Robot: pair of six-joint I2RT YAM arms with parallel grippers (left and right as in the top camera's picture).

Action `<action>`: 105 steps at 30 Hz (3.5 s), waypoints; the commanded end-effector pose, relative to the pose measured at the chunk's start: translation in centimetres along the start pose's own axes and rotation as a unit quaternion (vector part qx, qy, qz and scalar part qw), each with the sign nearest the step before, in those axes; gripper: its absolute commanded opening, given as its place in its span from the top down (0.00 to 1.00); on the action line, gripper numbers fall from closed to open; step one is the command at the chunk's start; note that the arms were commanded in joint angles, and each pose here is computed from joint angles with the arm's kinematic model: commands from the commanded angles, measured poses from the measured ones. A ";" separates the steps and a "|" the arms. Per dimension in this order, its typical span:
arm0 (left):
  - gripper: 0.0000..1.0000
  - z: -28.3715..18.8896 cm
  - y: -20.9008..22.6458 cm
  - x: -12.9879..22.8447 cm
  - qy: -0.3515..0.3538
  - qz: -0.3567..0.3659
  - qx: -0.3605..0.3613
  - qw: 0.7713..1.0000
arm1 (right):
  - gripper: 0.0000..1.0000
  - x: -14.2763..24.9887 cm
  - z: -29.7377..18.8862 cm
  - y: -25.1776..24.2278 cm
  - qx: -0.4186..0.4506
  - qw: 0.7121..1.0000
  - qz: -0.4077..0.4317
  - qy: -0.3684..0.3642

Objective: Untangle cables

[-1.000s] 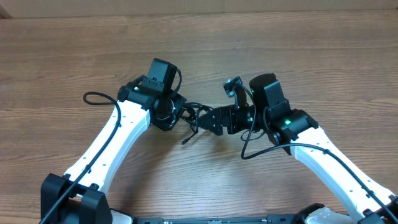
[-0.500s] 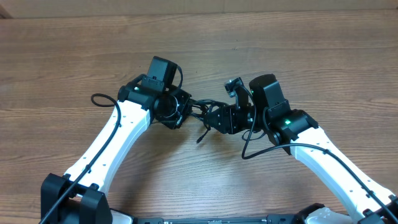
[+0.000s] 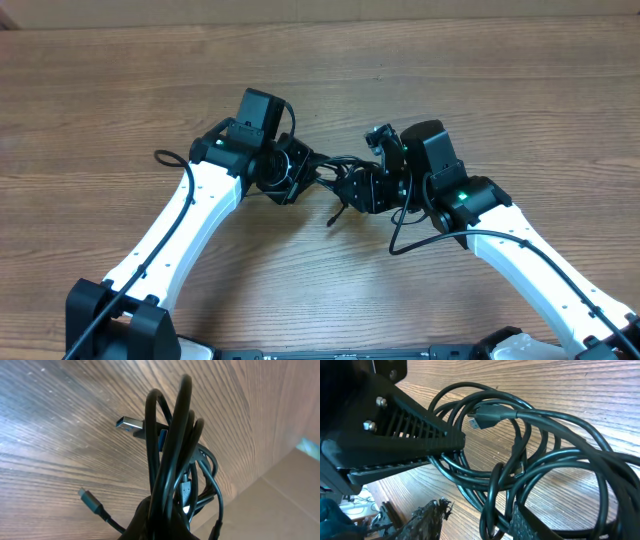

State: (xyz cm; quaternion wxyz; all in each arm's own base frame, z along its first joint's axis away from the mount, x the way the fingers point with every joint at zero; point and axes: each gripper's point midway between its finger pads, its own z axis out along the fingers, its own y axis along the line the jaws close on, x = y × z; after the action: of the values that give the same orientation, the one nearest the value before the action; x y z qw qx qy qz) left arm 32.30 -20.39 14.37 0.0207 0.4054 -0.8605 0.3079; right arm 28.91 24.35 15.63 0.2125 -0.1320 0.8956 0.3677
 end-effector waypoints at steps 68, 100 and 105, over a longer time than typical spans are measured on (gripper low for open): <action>0.96 -2.2 1.9 -5.2 -0.167 0.071 -0.067 0.981 | 0.96 -2.1 -0.8 2.4 -0.061 0.998 -0.019 -0.026; 0.96 -1.2 -2.2 -0.2 -0.018 0.039 0.038 0.998 | 0.46 -1.1 -0.2 0.5 -0.017 1.000 -0.011 -0.010; 0.96 -1.2 -2.3 0.1 -0.011 0.040 0.040 0.998 | 0.55 -0.9 0.3 0.1 -0.014 1.000 -0.015 -0.004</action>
State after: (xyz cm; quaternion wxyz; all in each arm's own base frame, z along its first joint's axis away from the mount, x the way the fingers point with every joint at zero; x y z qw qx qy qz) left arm 33.36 -20.18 14.72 -0.0198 0.3813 -0.8709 0.3096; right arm 29.00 24.55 15.48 0.2070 -0.1414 0.8903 0.3803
